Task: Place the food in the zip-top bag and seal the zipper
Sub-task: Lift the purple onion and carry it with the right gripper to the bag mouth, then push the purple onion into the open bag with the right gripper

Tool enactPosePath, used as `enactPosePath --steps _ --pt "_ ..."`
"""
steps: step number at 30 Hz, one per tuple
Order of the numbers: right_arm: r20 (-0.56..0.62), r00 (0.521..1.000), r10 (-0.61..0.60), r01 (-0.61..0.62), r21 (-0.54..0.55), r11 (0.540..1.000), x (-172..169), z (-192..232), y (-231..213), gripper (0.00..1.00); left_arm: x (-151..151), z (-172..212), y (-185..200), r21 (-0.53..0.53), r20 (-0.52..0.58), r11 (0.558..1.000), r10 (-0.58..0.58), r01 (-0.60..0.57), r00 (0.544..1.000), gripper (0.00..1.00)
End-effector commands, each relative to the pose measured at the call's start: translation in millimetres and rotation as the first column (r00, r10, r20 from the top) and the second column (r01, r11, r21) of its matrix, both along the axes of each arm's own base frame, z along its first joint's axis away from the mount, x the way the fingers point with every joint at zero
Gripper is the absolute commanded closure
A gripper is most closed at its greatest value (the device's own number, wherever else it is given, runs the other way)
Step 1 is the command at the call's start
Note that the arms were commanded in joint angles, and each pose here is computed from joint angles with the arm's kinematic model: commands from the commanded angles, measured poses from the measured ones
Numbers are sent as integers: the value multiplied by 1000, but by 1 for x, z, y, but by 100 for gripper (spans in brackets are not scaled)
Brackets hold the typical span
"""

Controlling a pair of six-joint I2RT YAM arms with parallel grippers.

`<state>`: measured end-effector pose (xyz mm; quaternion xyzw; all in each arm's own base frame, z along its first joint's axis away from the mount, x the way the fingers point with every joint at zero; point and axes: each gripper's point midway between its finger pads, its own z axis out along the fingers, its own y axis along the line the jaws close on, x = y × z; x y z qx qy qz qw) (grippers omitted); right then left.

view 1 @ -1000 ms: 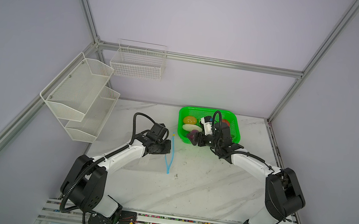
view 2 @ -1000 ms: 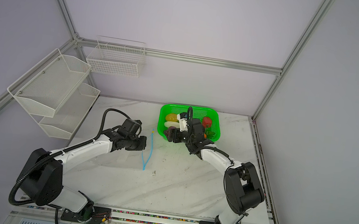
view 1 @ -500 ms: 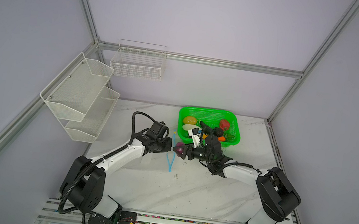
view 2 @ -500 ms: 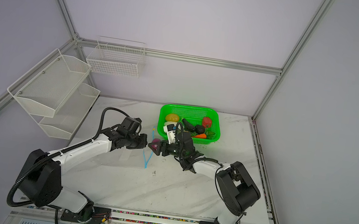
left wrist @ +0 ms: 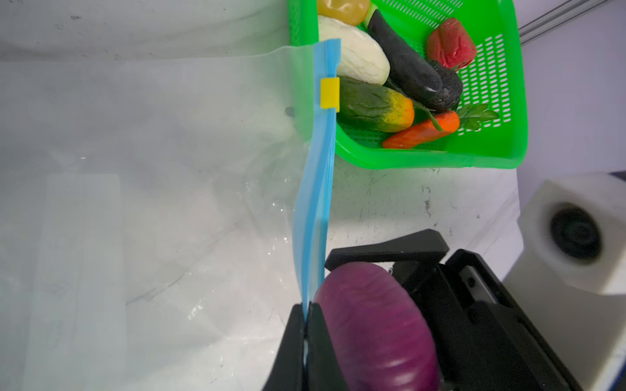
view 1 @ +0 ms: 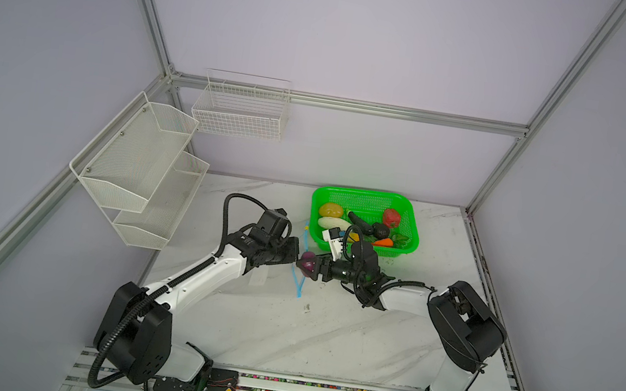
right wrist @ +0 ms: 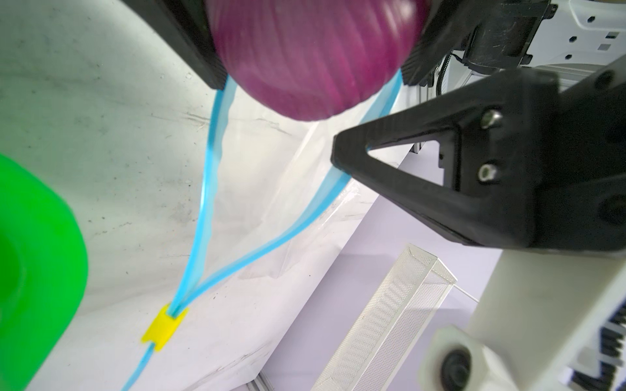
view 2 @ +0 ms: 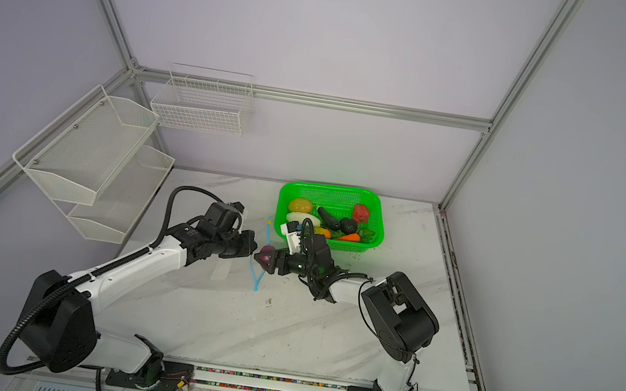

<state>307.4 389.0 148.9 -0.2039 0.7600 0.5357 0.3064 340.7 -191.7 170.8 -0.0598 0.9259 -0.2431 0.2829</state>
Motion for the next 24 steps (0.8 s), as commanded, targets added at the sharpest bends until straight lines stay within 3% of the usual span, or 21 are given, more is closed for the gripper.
enactPosePath --steps 1,13,17,24 --pt "11 1000 24 -25 29 999 -3 2 5 65 7 42 -12 -91 92 996 -7 15 996 100" --pt "-15 999 51 -51 1 999 2 -6 14 70 0 39 -10 -108 86 994 -6 15 996 100" --pt "-49 997 57 -56 20 998 3 0 17 73 -2 35 -9 -109 83 994 -4 13 997 100" --pt "-140 990 26 -31 -38 999 12 -8 22 79 -4 31 -9 -116 79 993 -4 13 997 100"
